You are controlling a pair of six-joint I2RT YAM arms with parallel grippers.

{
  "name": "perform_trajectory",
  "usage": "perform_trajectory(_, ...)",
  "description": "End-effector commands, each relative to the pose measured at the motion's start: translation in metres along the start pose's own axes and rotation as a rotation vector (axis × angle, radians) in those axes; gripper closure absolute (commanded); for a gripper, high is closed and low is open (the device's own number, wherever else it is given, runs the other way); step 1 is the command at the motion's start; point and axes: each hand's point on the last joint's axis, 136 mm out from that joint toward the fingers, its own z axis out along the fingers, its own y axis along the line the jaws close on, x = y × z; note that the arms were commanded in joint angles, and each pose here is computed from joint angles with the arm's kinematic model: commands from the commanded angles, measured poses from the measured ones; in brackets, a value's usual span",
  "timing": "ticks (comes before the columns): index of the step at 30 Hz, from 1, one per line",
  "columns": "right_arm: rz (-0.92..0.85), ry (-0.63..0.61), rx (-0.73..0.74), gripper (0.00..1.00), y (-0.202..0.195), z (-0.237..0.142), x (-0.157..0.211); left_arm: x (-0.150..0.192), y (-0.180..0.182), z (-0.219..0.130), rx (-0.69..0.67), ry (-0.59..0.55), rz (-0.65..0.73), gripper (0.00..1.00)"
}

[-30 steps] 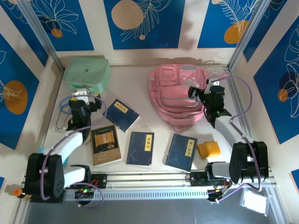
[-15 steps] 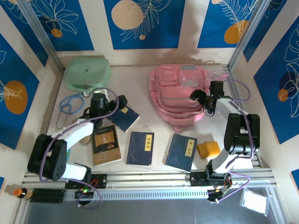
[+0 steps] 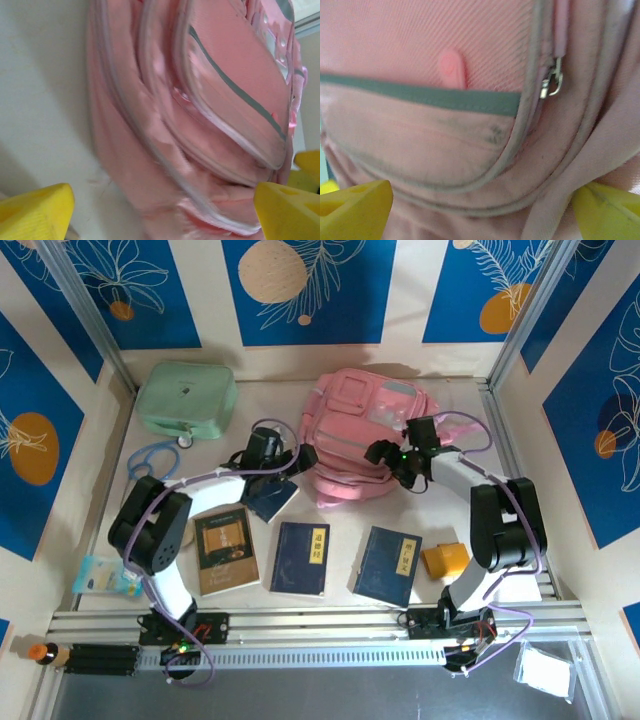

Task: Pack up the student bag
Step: Rotate the student bag at the top-center of the table, then move the student bag to the top-center of the table.

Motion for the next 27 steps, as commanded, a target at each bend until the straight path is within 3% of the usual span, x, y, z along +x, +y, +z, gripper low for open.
perform_trajectory(1,0.011,-0.002,-0.04,0.08,0.012,-0.009,-0.001,0.0,0.001,0.005,-0.058,0.053,-0.011,0.12)
perform_trajectory(7,0.061,-0.048,-0.06,0.08,0.001,-0.025,-0.013,0.003,0.016,0.012,-0.137,0.065,-0.114,0.29)
perform_trajectory(14,0.088,-0.068,-0.044,0.08,-0.011,-0.031,-0.015,-0.003,0.006,0.033,-0.106,0.091,-0.139,0.35)
perform_trajectory(19,0.095,-0.071,-0.037,0.08,-0.014,-0.031,-0.016,-0.008,0.014,0.046,-0.165,0.093,-0.139,0.37)
perform_trajectory(22,0.094,-0.08,-0.013,0.01,-0.018,-0.031,-0.017,-0.006,0.027,0.048,-0.22,0.091,-0.152,0.49)
perform_trajectory(27,0.054,-0.129,0.023,0.01,-0.024,-0.036,-0.024,-0.007,0.027,0.046,-0.229,0.088,-0.134,0.68)
